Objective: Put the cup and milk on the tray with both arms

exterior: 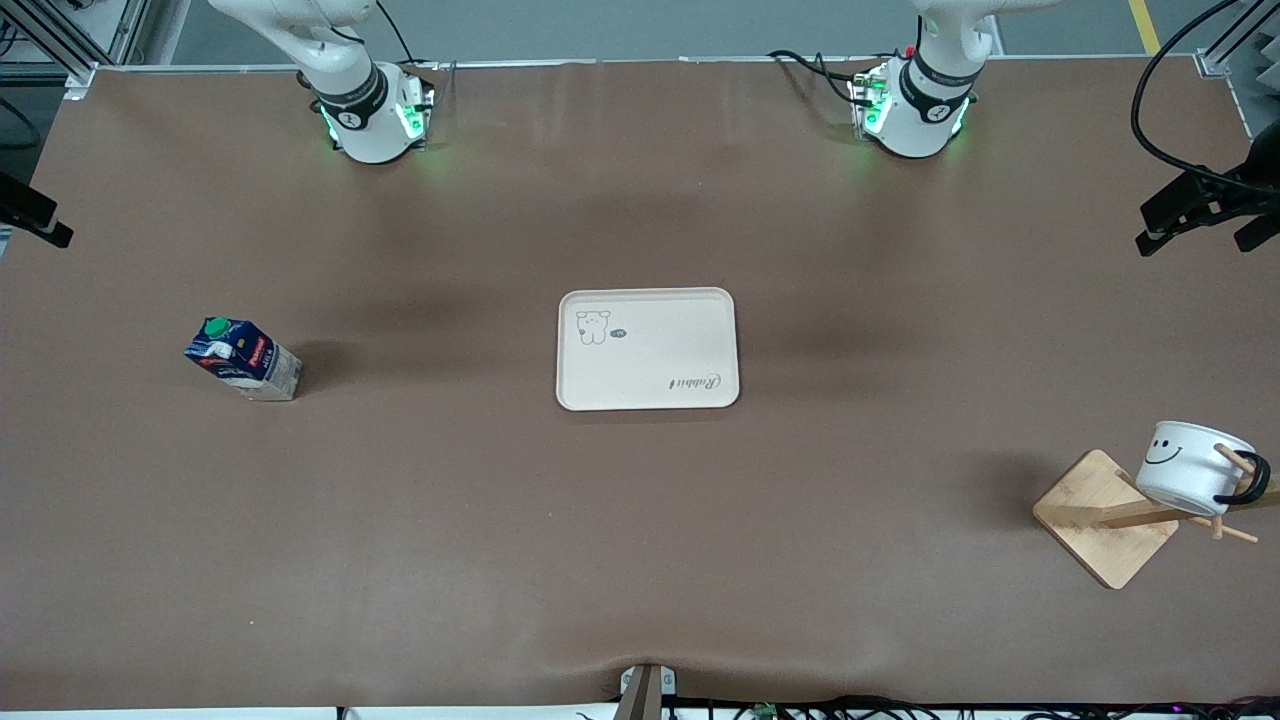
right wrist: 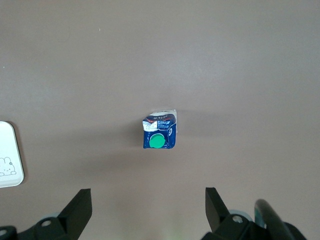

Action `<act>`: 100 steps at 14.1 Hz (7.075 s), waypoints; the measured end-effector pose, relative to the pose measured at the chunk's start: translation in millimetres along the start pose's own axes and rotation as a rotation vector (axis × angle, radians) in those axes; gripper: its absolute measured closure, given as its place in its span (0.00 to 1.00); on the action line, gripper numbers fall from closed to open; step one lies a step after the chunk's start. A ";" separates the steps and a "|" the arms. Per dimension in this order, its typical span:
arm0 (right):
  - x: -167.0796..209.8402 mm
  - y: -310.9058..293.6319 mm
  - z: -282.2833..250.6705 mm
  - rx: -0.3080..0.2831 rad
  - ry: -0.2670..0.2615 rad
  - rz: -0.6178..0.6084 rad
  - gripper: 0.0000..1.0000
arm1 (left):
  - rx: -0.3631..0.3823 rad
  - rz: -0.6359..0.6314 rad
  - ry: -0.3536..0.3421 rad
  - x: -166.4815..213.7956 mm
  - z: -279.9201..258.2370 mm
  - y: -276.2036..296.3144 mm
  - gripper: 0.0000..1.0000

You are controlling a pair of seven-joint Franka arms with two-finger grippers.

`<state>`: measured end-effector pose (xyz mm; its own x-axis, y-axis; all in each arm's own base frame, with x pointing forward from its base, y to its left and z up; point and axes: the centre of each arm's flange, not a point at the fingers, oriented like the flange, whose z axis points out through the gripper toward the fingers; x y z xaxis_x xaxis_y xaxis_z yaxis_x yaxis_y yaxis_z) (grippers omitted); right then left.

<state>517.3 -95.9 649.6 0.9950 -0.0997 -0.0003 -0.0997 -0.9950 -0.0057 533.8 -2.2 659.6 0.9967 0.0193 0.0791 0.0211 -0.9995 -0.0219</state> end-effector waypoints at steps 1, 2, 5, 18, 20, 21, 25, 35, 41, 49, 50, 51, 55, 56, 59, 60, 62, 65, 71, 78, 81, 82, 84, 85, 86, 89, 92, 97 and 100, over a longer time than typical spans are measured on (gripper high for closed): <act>0.0 0.0 0.0 0.000 0.000 0.000 0.00 | 0.000 0.000 0.000 0.0 0.0 -0.2 0.00; 0.0 0.0 0.0 0.000 0.000 0.000 0.00 | 0.000 -0.003 0.001 0.1 -0.3 -1.4 0.00; 0.0 0.0 0.0 0.000 0.000 0.000 0.00 | 0.002 -0.021 0.007 0.4 -3.2 -11.5 0.00; 0.1 -0.3 0.0 0.000 0.000 0.000 0.00 | 0.017 -0.148 0.013 31.4 44.0 -89.2 0.00; 0.1 -0.2 0.0 0.000 0.000 0.000 0.00 | 0.019 -0.165 0.046 39.5 59.9 -97.8 0.00; 0.1 -0.2 0.0 0.000 0.000 0.000 0.00 | 0.021 -0.182 0.065 40.5 68.4 -104.6 0.00; 0.1 -0.2 0.1 0.000 0.000 0.000 0.00 | 0.037 -0.242 0.170 30.0 108.7 -136.8 0.00; 0.2 0.0 0.0 0.000 0.001 0.000 0.00 | -0.012 -0.321 0.378 33.2 195.1 -133.8 0.02; 0.2 0.0 0.1 0.000 0.001 0.000 0.00 | -0.027 -0.298 0.420 49.8 229.1 -120.2 0.12; 0.2 0.0 0.0 0.000 0.001 0.000 0.00 | -0.038 -0.273 0.446 58.8 245.6 -107.5 0.46; 0.2 0.0 0.0 0.000 0.001 0.000 0.00 | -0.038 -0.270 0.448 59.1 245.8 -107.0 0.57; 0.2 0.0 0.0 0.000 0.001 0.000 0.00 | -0.039 -0.267 0.450 59.6 245.9 -105.5 0.57; 0.2 0.0 0.1 0.000 0.001 0.000 0.00 | -0.047 -0.243 0.456 62.8 243.9 -90.5 0.82; 0.2 0.0 0.0 0.000 0.001 0.000 0.00 | -0.049 -0.238 0.456 63.3 244.0 -87.1 0.89; 0.2 0.0 0.0 0.000 0.001 0.000 0.00 | -0.050 -0.232 0.461 64.2 242.9 -83.8 0.92; 0.2 0.0 0.1 0.000 0.001 0.000 0.00 | -0.051 -0.229 0.463 64.9 242.0 -81.7 0.92; 0.2 0.0 0.0 0.000 0.001 0.000 0.00 | -0.053 -0.221 0.469 66.4 238.6 -77.0 0.92; 0.2 0.0 0.1 0.000 0.001 0.000 0.00 | -0.060 -0.208 0.439 65.7 230.9 -67.1 0.93; 0.6 0.1 0.6 0.000 0.000 0.000 0.00 | -0.104 -0.233 0.257 64.4 186.4 -7.9 0.93; 2.9 -0.2 4.5 0.000 -0.007 0.000 0.00 | -0.166 -0.378 0.134 57.9 164.5 91.8 0.93; 4.5 -2.2 7.1 0.000 -0.013 -0.005 0.00 | -0.203 -0.468 0.066 49.2 181.9 152.9 0.93; 4.7 -3.7 7.2 0.000 -0.013 -0.008 0.00 | -0.211 -0.501 0.035 45.9 191.8 173.3 0.93; 5.0 -5.6 7.1 -0.001 -0.012 -0.011 0.00 | -0.218 -0.545 -0.028 36.7 213.7 216.4 0.93; 5.2 -6.8 7.0 -0.001 -0.011 -0.013 0.00 | -0.219 -0.567 -0.058 31.1 223.7 237.7 0.93; 5.5 -7.9 6.9 -0.001 -0.009 -0.016 0.00 | -0.218 -0.593 -0.085 25.2 232.6 256.6 0.93; 12.6 -15.7 3.5 -0.004 0.043 -0.032 0.00 | -0.218 -0.695 -0.142 8.4 254.0 303.6 0.93; 19.9 -17.9 8.0 -0.006 0.059 -0.036 0.00 | -0.219 -0.757 -0.182 -11.8 272.0 346.3 0.93; 50.5 -16.1 44.0 -0.009 0.043 -0.034 0.00 | -0.227 -0.818 -0.255 -48.2 323.4 411.0 0.93; 64.2 -11.8 65.1 -0.010 0.018 -0.026 0.00 | -0.194 -0.821 -0.307 -62.2 358.9 424.1 0.93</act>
<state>582.4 -90.2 584.5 0.9971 -0.0737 0.0180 -0.0738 -0.9973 0.0050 509.0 -418.9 287.7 0.6512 0.7075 -0.2747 0.7506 -0.6539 0.0953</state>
